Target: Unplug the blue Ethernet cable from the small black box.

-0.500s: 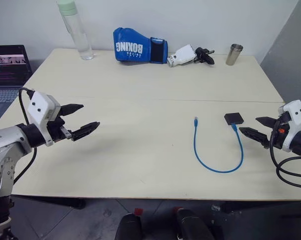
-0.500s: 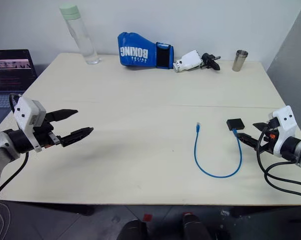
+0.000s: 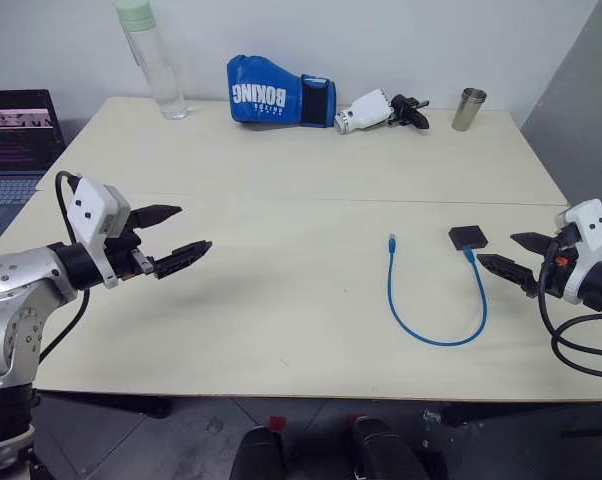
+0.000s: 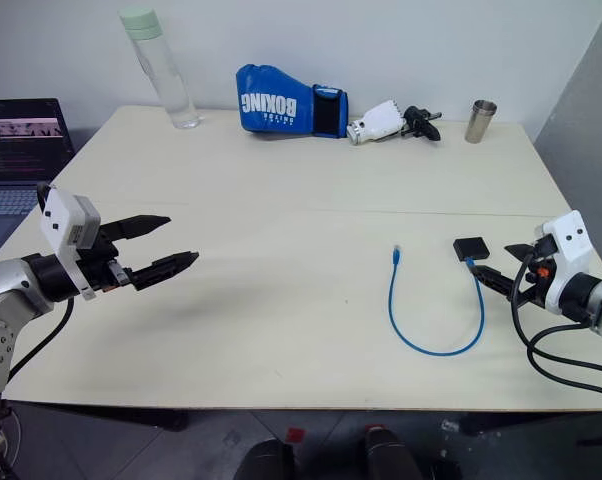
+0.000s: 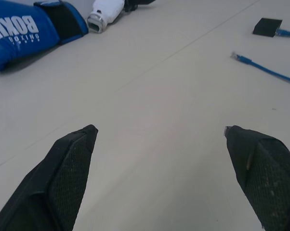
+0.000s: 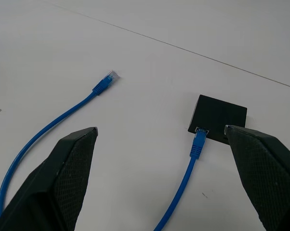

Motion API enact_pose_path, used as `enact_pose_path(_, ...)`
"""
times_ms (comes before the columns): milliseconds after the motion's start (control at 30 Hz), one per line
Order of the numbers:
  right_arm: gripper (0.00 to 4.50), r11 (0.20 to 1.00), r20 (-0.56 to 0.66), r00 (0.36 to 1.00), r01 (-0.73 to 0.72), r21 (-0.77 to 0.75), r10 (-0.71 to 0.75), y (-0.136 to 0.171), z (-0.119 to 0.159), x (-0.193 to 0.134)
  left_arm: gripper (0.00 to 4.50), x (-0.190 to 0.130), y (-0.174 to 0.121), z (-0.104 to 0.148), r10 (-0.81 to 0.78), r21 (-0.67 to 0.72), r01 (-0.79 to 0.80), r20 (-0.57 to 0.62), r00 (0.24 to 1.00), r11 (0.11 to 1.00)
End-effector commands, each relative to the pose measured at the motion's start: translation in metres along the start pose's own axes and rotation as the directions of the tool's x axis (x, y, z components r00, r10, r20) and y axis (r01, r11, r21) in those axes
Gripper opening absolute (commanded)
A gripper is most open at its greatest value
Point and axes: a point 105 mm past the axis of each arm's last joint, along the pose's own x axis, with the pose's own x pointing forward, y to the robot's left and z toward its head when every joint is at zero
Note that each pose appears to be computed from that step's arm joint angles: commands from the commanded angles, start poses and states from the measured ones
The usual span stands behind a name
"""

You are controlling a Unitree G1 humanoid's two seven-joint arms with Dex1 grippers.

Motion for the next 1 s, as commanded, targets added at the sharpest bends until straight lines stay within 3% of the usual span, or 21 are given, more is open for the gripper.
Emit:
enact_pose_path(33, 4.48, 0.999, 0.063, 0.998, 0.026, -0.026, -0.024, 0.001, 0.015, -0.009, 4.50, 0.005, -0.008, 0.015, -0.058, 0.040, 0.057, 0.030, 0.998, 0.998)
enact_pose_path(333, 4.48, 0.999, 0.076, 0.996, 0.038, -0.019, -0.036, 0.009, 0.012, -0.006, 4.50, 0.019, -0.033, 0.030, -0.248, 0.033, 0.246, 0.074, 0.966, 0.969)
enact_pose_path(533, 4.48, 0.999, 0.067, 0.997, 0.044, 0.005, -0.045, 0.019, 0.004, 0.006, 4.50, 0.038, -0.066, 0.045, -0.378, 0.154, 0.362, 0.087, 0.922, 0.919)
enact_pose_path(733, 4.48, 0.989, 0.000, 0.990, 0.142, 0.051, -0.142, 0.009, -0.020, 0.031, 4.50, 0.049, -0.087, 0.041, -0.463, 0.174, 0.450, 0.041, 0.886, 0.876)
enact_pose_path(1000, 4.48, 0.957, -0.026, 0.964, 0.265, 0.116, -0.264, -0.017, -0.039, 0.065, 4.50, 0.057, -0.091, 0.037, -0.477, 0.184, 0.465, 0.025, 0.879, 0.866)
